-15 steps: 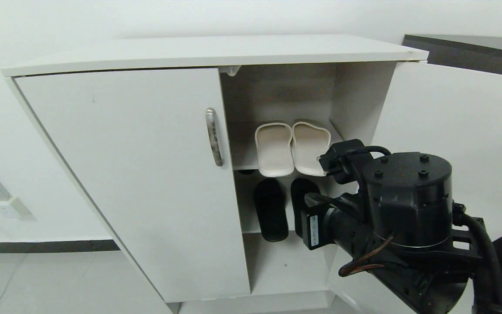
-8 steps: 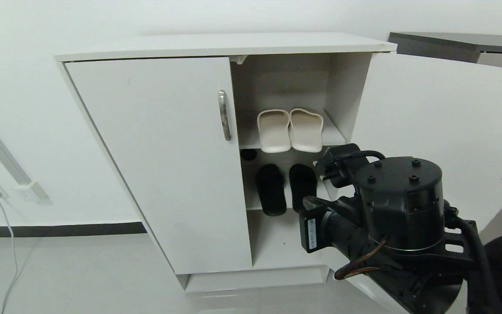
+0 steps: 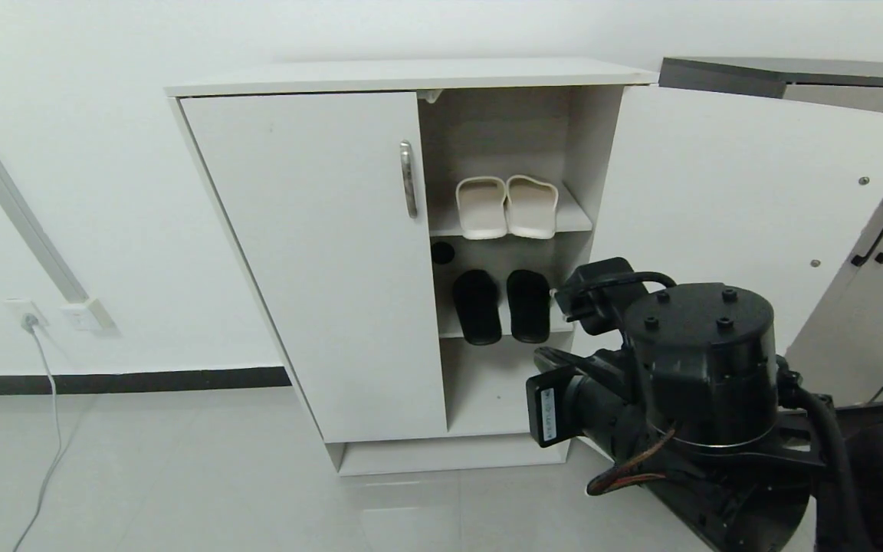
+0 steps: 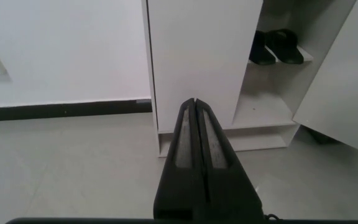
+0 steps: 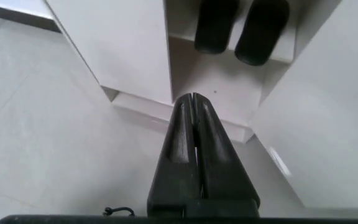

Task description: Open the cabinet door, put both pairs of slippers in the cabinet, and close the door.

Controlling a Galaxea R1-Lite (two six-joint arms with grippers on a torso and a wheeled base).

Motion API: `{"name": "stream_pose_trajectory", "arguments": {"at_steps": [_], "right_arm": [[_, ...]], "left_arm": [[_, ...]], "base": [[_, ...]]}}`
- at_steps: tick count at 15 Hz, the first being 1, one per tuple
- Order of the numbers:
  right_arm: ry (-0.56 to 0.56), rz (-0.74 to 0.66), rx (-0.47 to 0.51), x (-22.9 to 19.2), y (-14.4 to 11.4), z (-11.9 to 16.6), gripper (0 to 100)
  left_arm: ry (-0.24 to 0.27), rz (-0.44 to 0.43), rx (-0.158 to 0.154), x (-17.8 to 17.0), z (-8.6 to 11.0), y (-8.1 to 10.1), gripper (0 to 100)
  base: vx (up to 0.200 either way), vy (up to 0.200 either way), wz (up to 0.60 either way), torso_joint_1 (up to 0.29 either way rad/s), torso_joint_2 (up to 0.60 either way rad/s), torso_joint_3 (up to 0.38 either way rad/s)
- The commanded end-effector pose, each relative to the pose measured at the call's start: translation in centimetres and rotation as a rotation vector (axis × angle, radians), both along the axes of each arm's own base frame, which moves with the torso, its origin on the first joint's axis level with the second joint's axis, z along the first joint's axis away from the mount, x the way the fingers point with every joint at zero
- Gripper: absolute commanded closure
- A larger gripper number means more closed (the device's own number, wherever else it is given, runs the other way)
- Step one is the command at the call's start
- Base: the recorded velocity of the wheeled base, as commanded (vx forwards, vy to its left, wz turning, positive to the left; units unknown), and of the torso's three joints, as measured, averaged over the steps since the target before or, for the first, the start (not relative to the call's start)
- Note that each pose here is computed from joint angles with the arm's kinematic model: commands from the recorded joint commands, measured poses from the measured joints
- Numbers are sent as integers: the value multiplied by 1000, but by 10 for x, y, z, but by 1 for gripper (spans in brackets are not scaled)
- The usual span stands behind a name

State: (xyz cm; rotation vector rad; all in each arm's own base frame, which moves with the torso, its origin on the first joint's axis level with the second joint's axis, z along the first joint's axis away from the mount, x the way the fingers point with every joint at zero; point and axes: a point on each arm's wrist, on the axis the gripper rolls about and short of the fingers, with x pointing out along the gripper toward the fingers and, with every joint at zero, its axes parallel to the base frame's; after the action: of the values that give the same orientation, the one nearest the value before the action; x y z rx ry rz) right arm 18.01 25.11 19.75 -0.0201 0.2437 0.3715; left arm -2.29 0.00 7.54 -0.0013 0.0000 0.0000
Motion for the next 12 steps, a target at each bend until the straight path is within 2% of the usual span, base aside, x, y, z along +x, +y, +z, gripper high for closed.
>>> {"name": "stream_pose_trajectory", "arguments": {"at_steps": [1,12], "right_arm": [[8,-7,-12,3,-1,-5,100],[21,-7,-32,4,1,-12,100]], "left_arm": [[2,0,0,0,0,0,100],[2,0,0,0,0,0,100]], "base": [[0,0,0,0,0,0],[0,0,0,0,0,0]]}}
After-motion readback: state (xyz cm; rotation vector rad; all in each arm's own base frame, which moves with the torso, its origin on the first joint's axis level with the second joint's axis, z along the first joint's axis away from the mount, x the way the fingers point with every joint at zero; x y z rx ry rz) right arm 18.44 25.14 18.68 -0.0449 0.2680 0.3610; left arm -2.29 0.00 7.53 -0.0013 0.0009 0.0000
